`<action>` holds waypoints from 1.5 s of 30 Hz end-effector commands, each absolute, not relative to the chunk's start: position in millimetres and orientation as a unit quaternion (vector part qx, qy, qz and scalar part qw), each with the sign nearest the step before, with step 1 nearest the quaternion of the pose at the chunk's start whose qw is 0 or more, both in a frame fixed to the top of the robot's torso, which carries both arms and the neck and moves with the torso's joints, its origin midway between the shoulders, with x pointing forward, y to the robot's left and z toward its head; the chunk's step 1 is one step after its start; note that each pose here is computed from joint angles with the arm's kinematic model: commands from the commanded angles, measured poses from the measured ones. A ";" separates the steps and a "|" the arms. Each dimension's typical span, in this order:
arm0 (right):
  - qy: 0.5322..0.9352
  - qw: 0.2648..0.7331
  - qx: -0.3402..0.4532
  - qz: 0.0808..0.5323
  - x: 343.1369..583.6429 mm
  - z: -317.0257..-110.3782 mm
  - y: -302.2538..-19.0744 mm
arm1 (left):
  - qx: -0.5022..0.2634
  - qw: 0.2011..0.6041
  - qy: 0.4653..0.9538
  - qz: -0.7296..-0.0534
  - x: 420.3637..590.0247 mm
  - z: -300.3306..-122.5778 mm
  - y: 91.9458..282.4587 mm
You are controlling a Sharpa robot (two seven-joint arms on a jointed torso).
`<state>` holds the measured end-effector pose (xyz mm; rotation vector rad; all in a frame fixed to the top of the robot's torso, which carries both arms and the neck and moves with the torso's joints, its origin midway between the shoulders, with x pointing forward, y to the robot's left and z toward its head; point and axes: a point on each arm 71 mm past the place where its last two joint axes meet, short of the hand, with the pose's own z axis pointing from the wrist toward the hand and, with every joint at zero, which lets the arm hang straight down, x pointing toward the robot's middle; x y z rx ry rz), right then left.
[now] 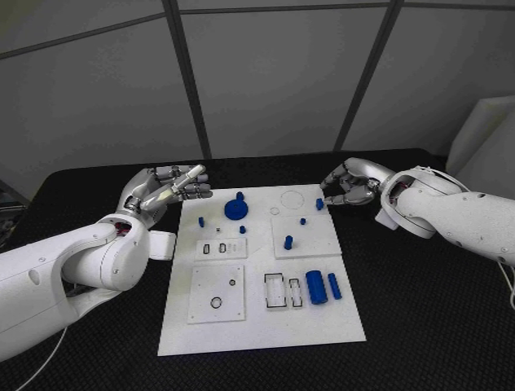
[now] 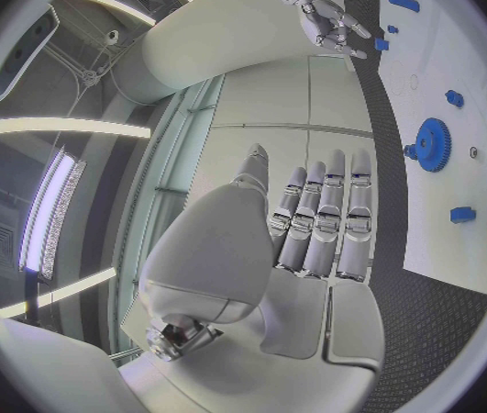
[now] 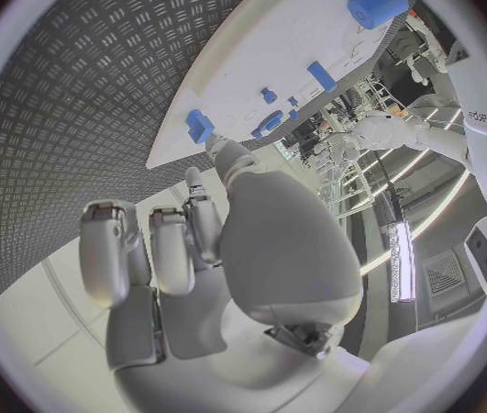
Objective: Assemble the parts on the task board
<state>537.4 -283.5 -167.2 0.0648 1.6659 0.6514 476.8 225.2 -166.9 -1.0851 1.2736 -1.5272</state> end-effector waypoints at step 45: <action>0.746 0.610 -0.013 0.265 540.7 -179.1 -270.0 | -0.428 0.423 0.509 -0.615 477.2 -165.6 224.0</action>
